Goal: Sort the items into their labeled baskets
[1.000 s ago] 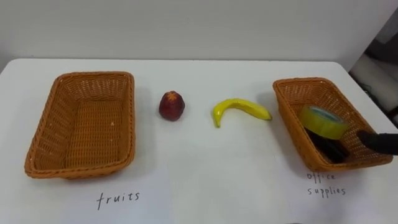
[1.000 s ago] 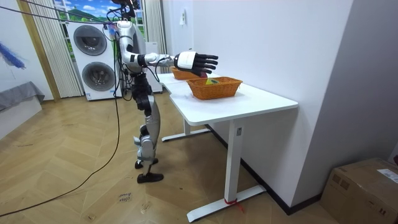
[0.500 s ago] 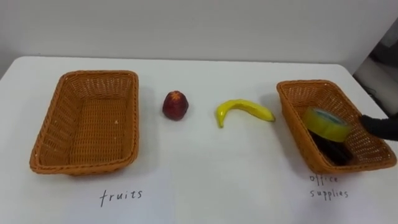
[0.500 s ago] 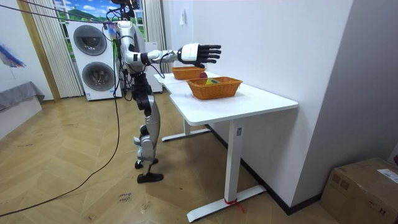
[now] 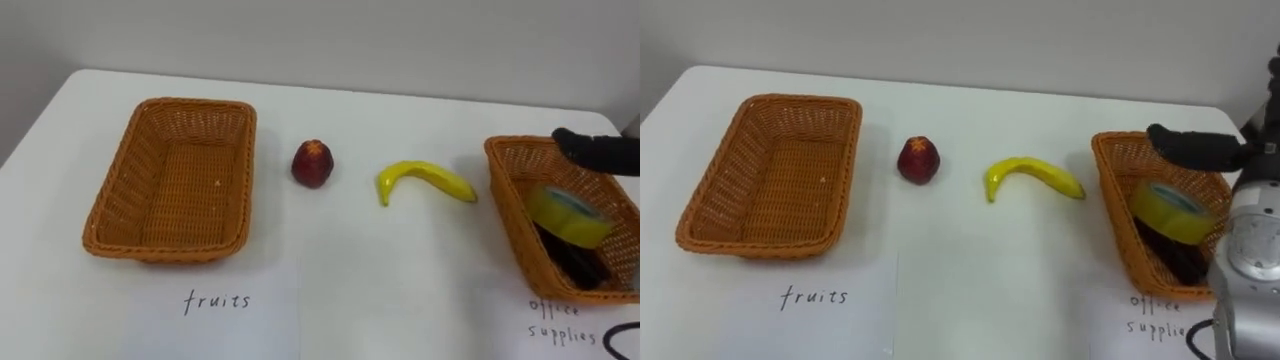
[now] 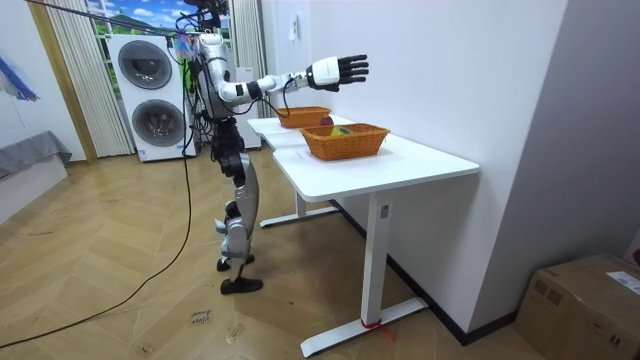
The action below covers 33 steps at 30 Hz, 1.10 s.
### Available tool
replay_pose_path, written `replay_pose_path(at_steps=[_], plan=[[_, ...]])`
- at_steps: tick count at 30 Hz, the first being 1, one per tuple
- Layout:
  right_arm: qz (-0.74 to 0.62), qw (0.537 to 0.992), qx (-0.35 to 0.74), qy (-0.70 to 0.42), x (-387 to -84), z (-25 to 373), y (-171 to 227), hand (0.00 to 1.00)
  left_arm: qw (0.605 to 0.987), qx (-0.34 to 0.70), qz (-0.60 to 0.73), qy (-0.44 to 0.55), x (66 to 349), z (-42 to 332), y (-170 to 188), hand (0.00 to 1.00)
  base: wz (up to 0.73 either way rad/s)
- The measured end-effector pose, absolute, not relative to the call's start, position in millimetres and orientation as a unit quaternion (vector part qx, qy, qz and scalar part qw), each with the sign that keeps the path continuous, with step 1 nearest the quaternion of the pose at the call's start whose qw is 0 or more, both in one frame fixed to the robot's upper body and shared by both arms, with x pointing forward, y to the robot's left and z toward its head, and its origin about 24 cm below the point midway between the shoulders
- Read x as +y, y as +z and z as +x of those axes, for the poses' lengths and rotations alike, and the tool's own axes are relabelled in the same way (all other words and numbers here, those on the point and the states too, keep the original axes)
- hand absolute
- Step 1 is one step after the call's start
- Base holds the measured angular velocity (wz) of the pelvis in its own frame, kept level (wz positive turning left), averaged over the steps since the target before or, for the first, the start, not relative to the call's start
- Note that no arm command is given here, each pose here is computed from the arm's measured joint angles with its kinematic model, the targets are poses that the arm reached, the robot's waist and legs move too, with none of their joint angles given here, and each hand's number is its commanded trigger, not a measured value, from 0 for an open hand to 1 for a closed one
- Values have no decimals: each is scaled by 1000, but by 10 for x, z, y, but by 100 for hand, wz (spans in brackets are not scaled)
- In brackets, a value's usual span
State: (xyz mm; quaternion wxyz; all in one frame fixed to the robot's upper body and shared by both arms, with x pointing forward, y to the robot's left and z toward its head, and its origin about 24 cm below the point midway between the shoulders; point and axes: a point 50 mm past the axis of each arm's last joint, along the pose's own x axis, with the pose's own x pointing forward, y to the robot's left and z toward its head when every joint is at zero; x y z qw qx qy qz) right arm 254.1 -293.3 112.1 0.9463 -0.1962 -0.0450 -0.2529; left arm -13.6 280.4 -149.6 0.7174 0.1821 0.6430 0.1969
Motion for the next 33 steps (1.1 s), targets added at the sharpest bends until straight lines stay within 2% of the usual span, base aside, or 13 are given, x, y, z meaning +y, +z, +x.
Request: replay_pose_path(at_steps=[17, 25, 29, 33], plan=[[-219, 958, -55, -178, -2691, 2729, 1176, 0, 701, 664, 196, 173, 2899, -252, -1462, 0, 5], [-279, 957, -28, -70, -2447, 2909, 1107, 0, 717, 639, 218, 173, 3055, -2, -1405, 0, 7], [-311, 949, -6, -49, -2451, 2934, 1036, 0, 718, 636, 223, 175, 3089, 19, -1386, 0, -1], [-330, 942, 32, -48, -2588, 2988, 958, 0, 725, 629, 226, 167, 3068, 89, -1390, 0, 1]])
